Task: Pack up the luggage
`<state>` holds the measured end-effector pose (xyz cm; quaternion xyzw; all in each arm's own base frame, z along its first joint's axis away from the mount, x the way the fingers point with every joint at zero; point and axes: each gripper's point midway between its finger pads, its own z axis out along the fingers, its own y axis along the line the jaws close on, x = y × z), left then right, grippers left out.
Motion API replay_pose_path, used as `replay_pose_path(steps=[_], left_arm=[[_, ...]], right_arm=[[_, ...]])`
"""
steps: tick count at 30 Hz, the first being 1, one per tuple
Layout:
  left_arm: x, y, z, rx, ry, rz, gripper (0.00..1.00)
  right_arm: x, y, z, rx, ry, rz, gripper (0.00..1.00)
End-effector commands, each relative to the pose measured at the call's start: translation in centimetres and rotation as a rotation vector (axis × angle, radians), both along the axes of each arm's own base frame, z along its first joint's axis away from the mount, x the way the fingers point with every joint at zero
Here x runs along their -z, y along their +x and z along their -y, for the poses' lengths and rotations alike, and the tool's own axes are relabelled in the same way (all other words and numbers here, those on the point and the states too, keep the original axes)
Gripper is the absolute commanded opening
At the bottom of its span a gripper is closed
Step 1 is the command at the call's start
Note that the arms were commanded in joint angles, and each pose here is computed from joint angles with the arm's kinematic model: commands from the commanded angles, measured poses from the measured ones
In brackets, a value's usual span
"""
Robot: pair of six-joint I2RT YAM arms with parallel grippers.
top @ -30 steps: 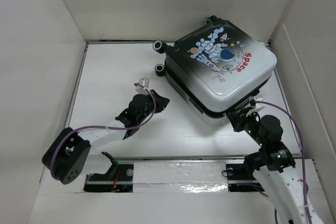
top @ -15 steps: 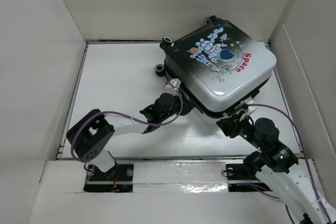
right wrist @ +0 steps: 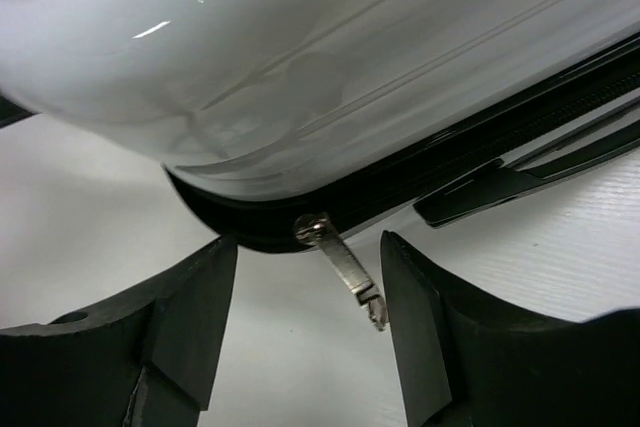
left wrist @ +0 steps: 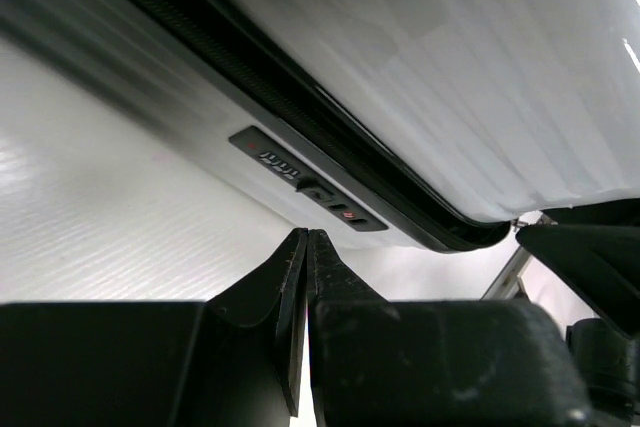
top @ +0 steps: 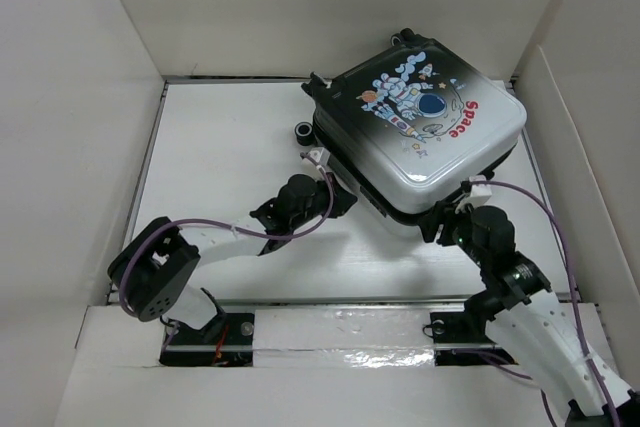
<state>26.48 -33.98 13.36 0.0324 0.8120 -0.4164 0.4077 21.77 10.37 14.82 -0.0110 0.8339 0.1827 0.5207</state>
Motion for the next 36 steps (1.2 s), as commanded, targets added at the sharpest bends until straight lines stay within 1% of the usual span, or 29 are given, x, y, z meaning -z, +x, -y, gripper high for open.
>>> replay_pose_path(steps=[1, 2, 3, 5, 6, 7, 8, 9, 11, 14, 16, 17, 20, 23, 26, 27, 29, 31, 32, 34, 36], left_arm=[[-1.6, -0.3, -0.3, 0.033, -0.023, 0.041, 0.0], [-1.6, -0.3, -0.3, 0.034, -0.023, 0.043, 0.0], [-1.7, -0.4, -0.2, 0.037, -0.025, 0.044, 0.0], [-1.6, -0.5, -0.1, 0.048, -0.027, 0.041, 0.0], [-1.6, -0.5, -0.1, 0.051, -0.026, 0.043, 0.0], [-1.4, -0.6, 0.0, 0.056, -0.024, 0.041, 0.0], [-1.5, -0.7, 0.1, 0.065, -0.029, 0.04, 0.0], [-1.5, -0.7, 0.2, 0.072, -0.031, 0.039, 0.0], [-1.4, -0.9, 0.7, 0.097, -0.038, 0.037, 0.0], [-1.3, -0.8, 1.4, 0.118, -0.042, 0.027, 0.0], [-1.3, -0.7, 1.6, 0.121, -0.044, 0.026, 0.0], [-1.4, -0.6, 1.7, 0.12, -0.045, 0.03, 0.0], [-1.8, -0.5, 1.7, 0.118, -0.046, 0.038, 0.0], [-1.9, -0.5, 1.7, 0.118, -0.042, 0.039, 0.0], [-1.7, -0.2, 1.3, 0.109, -0.037, 0.037, 0.0], [-1.6, -0.3, 1.3, 0.109, -0.036, 0.036, 0.0], [-1.8, -0.3, 1.4, 0.115, -0.041, 0.038, 0.0], [-2.0, -0.3, 1.7, 0.126, -0.045, 0.041, 0.0], [-2.1, -0.4, 1.8, 0.133, -0.047, 0.041, 0.0], [-2.2, -0.3, 1.9, 0.138, -0.048, 0.042, 0.0], [-2.3, -0.3, 2.0, 0.142, -0.049, 0.046, 0.0]], right_arm=[[-2.1, 1.4, 0.0, -0.026, 0.009, 0.09, 0.67], [-2.5, 1.7, 0.4, -0.017, 0.002, 0.112, 0.68], [-2.4, 1.7, 0.0, -0.046, 0.017, 0.121, 0.7], [-1.6, 2.4, 0.6, -0.043, 0.0, 0.103, 0.71], [-1.6, 2.4, -0.3, -0.103, 0.016, 0.098, 0.71], [-1.3, 2.5, -0.4, -0.127, 0.016, 0.088, 0.69], [-0.9, 2.6, -0.3, -0.146, 0.011, 0.077, 0.62], [-0.5, 2.2, -1.2, -0.211, 0.026, 0.05, 0.58], [-0.3, 1.9, -1.7, -0.253, 0.037, 0.04, 0.5], [-0.3, 1.1, -2.6, -0.32, 0.073, 0.039, 0.51], [0.0, 0.4, -2.8, -0.347, 0.078, 0.023, 0.56], [0.4, 0.0, -3.0, -0.352, 0.088, 0.01, 0.61], [0.4, -0.9, -3.4, -0.381, 0.112, 0.027, 0.63], [-0.1, -1.0, -2.8, -0.334, 0.11, 0.032, 0.63], [-0.3, -1.4, -2.0, -0.303, 0.082, 0.013, 0.63], [0.1, -1.7, -1.7, -0.285, 0.074, -0.015, 0.63], [0.3, -1.7, -1.8, -0.275, 0.092, -0.019, 0.63], [0.2, -1.5, -2.0, -0.278, 0.106, -0.007, 0.62], [-0.1, -1.2, -2.0, -0.278, 0.11, 0.011, 0.59], [0.3, -0.8, -2.0, -0.276, 0.1, -0.006, 0.58], [-0.1, -0.1, -2.0, -0.28, 0.089, 0.014, 0.57]])
